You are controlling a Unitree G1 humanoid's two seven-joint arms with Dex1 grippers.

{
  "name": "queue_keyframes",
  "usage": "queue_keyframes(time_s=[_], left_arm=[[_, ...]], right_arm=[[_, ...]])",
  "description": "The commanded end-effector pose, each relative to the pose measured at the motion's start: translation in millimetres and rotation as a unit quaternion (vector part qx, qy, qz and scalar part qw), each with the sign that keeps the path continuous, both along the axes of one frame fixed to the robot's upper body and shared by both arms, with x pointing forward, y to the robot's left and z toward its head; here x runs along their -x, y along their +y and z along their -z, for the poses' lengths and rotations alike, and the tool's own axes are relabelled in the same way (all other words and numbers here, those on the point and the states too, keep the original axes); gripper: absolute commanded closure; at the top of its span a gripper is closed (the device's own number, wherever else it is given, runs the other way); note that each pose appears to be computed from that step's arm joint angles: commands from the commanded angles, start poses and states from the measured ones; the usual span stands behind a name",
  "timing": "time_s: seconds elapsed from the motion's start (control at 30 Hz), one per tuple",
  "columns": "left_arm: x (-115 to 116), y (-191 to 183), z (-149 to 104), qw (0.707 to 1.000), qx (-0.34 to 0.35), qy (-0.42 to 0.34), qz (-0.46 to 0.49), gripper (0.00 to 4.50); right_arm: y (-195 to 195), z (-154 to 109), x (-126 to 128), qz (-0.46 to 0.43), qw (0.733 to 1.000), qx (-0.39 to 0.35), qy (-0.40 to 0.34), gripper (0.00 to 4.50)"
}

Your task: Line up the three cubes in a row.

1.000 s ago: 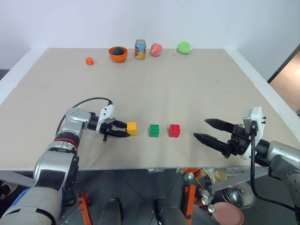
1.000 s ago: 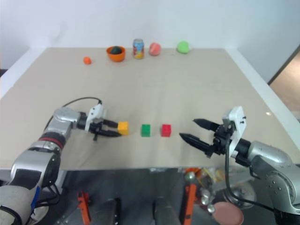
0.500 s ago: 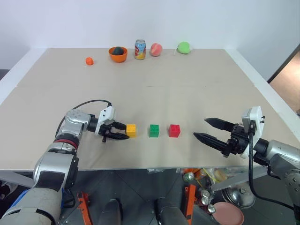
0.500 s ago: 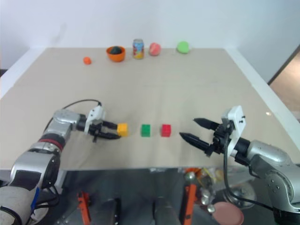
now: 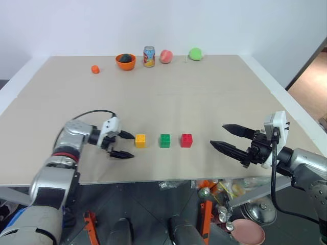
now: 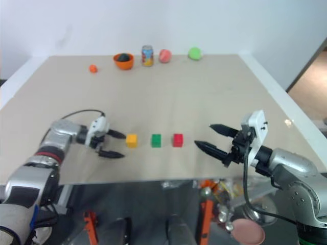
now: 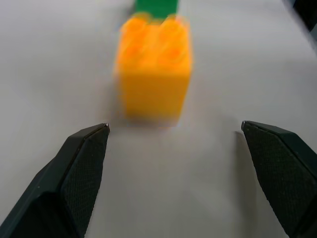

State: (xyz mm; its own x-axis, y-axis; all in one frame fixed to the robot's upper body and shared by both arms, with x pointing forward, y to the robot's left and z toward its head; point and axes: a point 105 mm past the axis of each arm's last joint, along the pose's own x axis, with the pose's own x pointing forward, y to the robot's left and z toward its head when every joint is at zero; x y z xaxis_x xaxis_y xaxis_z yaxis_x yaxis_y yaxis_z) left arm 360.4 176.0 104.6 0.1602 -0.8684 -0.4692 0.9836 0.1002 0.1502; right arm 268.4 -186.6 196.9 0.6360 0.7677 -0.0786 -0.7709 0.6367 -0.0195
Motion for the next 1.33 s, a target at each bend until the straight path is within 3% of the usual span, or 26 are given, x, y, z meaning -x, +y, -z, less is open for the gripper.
queue_keyframes(time_s=[0.03, 0.23, 0.4, 0.57, 0.7, 0.87, 1.13, 1.33], left_arm=[[0.9, 19.5, -5.1, 1.000, -0.012, -0.019, -0.022, 0.06], [11.1, 40.0, -13.2, 0.999, 0.007, -0.031, -0.036, 0.06], [9.3, 47.6, -36.6, 0.984, 0.121, -0.058, -0.116, 0.06], [5.6, 55.9, -71.1, 0.913, 0.283, -0.112, -0.272, 0.06], [15.4, 57.8, -72.0, 0.860, 0.342, -0.104, -0.364, 0.06], [27.9, 66.2, -44.0, 0.828, 0.315, -0.080, -0.457, 0.06], [42.9, 74.0, -39.6, 0.770, 0.314, -0.091, -0.548, 0.06], [45.4, 61.0, -31.7, 0.758, 0.310, -0.082, -0.568, 0.06]], right_arm=[[5.2, -9.8, 0.0, -0.021, 1.000, 0.006, -0.017, 0.00], [3.2, -10.5, -3.4, -0.029, 0.999, 0.013, -0.017, 0.00], [-13.7, -13.5, -24.6, 0.038, 0.999, 0.002, -0.039, 0.00], [-38.5, -5.5, -57.6, 0.161, 0.986, -0.025, -0.043, 0.00], [-46.7, 11.2, -72.2, 0.216, 0.975, -0.036, -0.027, 0.00], [-52.3, 34.5, -84.7, 0.277, 0.960, -0.036, -0.014, 0.00], [-65.8, 46.8, -99.3, 0.379, 0.923, -0.057, -0.021, 0.00], [-50.9, 54.3, -102.0, 0.383, 0.921, -0.062, -0.018, 0.00]])
